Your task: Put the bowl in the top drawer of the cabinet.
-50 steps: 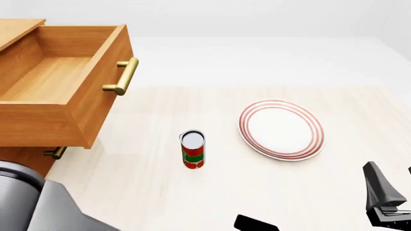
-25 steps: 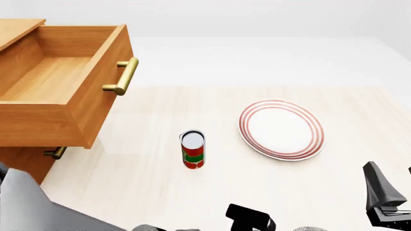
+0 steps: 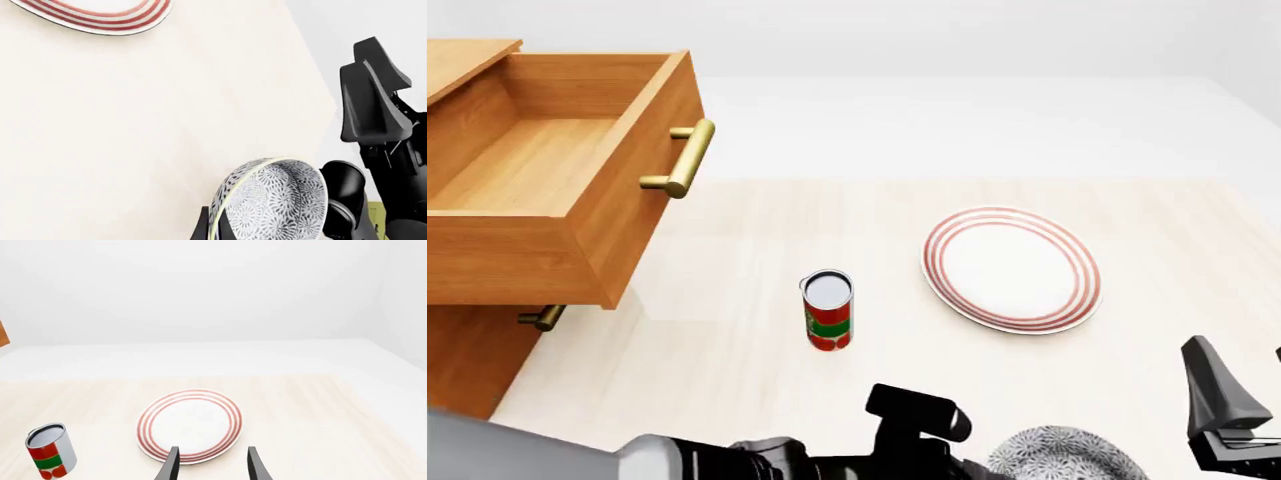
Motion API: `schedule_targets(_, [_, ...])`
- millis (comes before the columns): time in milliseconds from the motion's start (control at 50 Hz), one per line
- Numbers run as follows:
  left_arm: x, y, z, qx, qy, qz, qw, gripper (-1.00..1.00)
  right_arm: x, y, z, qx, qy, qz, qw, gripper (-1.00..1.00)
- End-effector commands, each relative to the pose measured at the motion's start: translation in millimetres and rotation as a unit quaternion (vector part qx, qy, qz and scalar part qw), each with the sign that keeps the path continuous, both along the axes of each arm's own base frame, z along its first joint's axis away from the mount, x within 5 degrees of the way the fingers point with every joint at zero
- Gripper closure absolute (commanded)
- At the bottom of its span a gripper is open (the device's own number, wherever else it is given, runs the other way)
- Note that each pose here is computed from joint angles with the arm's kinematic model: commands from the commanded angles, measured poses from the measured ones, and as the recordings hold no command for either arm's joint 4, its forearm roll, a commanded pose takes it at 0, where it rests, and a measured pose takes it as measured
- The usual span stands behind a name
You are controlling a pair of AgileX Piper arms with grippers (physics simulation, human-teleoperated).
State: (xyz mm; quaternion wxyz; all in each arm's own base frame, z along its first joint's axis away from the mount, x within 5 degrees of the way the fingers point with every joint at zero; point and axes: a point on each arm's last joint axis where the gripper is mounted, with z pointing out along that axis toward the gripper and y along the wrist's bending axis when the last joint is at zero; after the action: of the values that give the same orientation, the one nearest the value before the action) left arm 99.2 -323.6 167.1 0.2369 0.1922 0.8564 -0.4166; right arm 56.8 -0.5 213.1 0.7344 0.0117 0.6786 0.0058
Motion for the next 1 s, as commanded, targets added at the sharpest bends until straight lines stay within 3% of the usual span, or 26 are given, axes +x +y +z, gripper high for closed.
schedule_targets(20, [6.4,11.7,22.3,-0.013,-0.014,0.009,0.9998,1.00,-0.3,0.0,-0.4,0.000,0.000,0.000,1.0000,-1.00])
schedule_targets(380, [14.8,27.1,50.6,-0.027,-0.035,0.021,0.9988,1.00,-0.1,0.0,-0.3,0.000,0.000,0.000,1.0000,-1.00])
schedule_targets(1000, [30.8,49.8,121.4,-0.055,-0.090,0.039,0.9937,1.00,0.0,0.0,0.2,0.000,0.000,0.000,1.0000,-1.00])
